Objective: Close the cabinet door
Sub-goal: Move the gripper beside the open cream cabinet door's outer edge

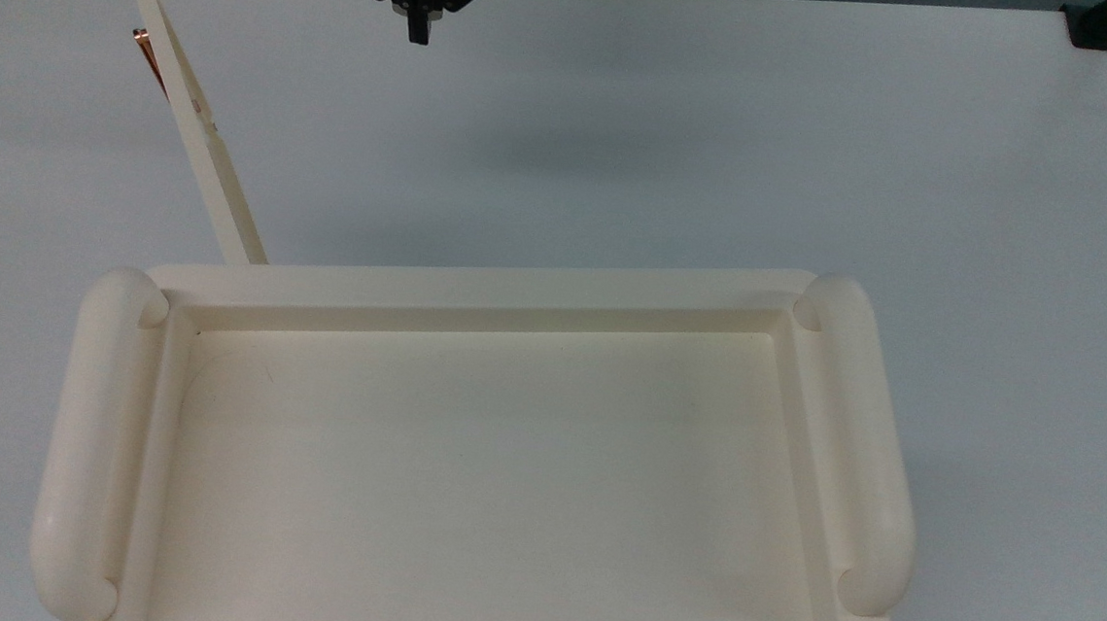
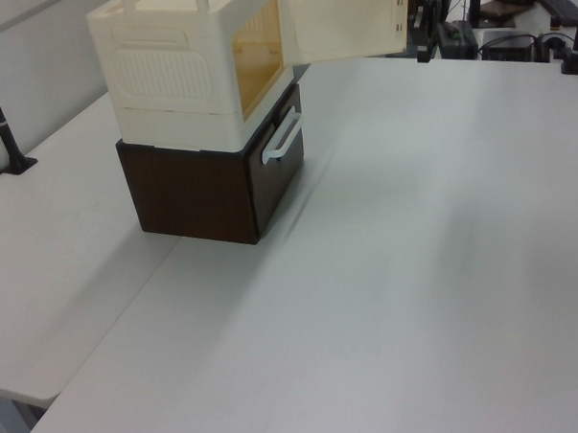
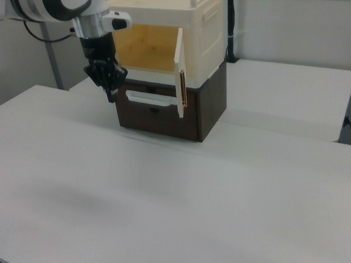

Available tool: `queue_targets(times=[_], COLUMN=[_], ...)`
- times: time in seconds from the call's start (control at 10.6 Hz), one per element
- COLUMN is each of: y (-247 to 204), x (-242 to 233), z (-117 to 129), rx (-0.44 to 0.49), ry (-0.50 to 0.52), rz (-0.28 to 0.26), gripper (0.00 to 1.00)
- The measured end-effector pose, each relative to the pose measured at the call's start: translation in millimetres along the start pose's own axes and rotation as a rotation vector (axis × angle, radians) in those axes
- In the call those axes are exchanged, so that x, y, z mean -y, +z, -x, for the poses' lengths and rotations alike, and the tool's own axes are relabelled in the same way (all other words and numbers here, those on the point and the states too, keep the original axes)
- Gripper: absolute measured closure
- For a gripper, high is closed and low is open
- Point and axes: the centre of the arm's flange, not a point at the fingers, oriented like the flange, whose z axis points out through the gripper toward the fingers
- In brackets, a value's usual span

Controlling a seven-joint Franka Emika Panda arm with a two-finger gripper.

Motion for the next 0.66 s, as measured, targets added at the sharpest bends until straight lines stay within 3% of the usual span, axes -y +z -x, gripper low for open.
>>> queue_targets(times=[0.19, 0.38, 0.66], y=[-30, -71, -96], x=[-23, -48, -94], z=[-2, -9, -18], rx=[-0.063, -0.220, -0.403], ry=[0.042, 0.083, 0.163], rz=[-0.011, -0.009, -0.003], gripper=[0.99, 0.99, 0.99])
